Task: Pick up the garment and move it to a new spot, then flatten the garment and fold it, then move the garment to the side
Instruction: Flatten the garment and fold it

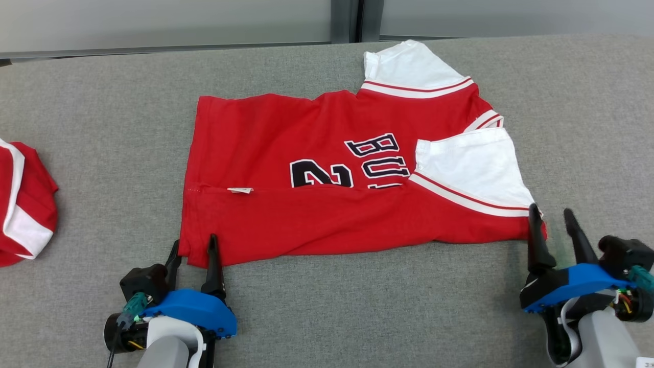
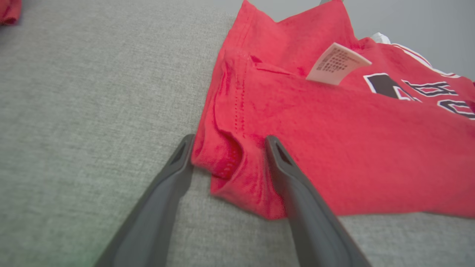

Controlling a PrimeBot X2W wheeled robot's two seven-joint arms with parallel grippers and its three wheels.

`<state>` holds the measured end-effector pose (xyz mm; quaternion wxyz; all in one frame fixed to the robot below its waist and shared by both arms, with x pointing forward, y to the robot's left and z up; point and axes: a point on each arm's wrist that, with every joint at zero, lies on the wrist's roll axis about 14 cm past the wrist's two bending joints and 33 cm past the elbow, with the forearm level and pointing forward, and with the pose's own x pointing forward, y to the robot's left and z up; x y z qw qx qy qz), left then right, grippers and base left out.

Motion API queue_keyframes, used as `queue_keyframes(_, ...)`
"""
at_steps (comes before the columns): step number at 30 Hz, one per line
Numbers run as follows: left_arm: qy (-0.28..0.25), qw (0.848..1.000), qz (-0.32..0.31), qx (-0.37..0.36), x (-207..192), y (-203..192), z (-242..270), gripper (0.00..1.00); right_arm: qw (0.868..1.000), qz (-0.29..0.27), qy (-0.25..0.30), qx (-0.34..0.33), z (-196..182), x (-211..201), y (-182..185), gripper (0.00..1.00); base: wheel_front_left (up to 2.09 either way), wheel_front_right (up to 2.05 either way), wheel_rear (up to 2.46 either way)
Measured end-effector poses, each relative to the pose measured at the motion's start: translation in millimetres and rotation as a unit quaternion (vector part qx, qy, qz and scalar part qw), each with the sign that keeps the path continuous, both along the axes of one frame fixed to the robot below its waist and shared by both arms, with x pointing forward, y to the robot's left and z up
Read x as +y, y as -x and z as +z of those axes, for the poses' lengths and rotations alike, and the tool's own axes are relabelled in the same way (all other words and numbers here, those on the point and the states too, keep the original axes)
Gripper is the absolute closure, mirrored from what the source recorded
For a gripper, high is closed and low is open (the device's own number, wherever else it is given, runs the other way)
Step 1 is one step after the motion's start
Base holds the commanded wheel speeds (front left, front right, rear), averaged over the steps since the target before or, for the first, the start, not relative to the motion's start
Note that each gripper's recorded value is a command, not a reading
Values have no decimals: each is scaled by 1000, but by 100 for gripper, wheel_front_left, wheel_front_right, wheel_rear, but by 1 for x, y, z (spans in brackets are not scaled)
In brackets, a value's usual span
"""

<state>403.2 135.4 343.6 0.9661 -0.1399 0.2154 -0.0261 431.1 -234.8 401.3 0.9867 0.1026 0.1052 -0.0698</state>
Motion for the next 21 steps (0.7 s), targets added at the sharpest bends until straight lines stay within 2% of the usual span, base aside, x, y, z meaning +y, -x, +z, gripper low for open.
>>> queue_keyframes(1, 2, 1000, -1, 4, -1, 1, -2, 18, 1000, 6, 1, 7, -4, 3, 1, 0, 0, 0, 0)
queue_keyframes(2, 3, 1000, -3, 8, -2, 1, -5, 75, 1000, 10, 1, 15, -8, 6, 3, 0, 0, 0, 0)
queue_keyframes(3, 6, 1000, -5, 13, -3, 1, -7, 100, 1000, 10, 0, 21, -12, 6, 5, 0, 0, 0, 0)
queue_keyframes(8, 17, 999, -17, 27, -9, 1, -13, 100, 997, 17, 5, 70, -39, 10, 14, 0, 0, 0, 0)
queue_keyframes(9, 19, 999, -17, 28, -9, 1, -13, 100, 997, 19, 4, 73, -40, 11, 13, 14, 0, 0, 0)
queue_keyframes(10, 20, 999, -17, 28, -9, 1, -13, 100, 997, 24, 3, 75, -42, 14, 11, 54, 0, 0, 0)
queue_keyframes(11, 21, 999, -18, 28, -9, 1, -13, 100, 997, 28, 3, 75, -42, 17, 10, 100, 0, 0, 0)
queue_keyframes(15, 26, 999, -13, 19, -8, 0, -6, 100, 997, 38, -7, 70, -39, 25, 8, 100, 0, 0, 0)
queue_keyframes(21, 20, 1000, 18, -5, 9, 13, 12, 100, 999, 27, -7, 39, -15, 14, 13, 100, 0, 0, 0)
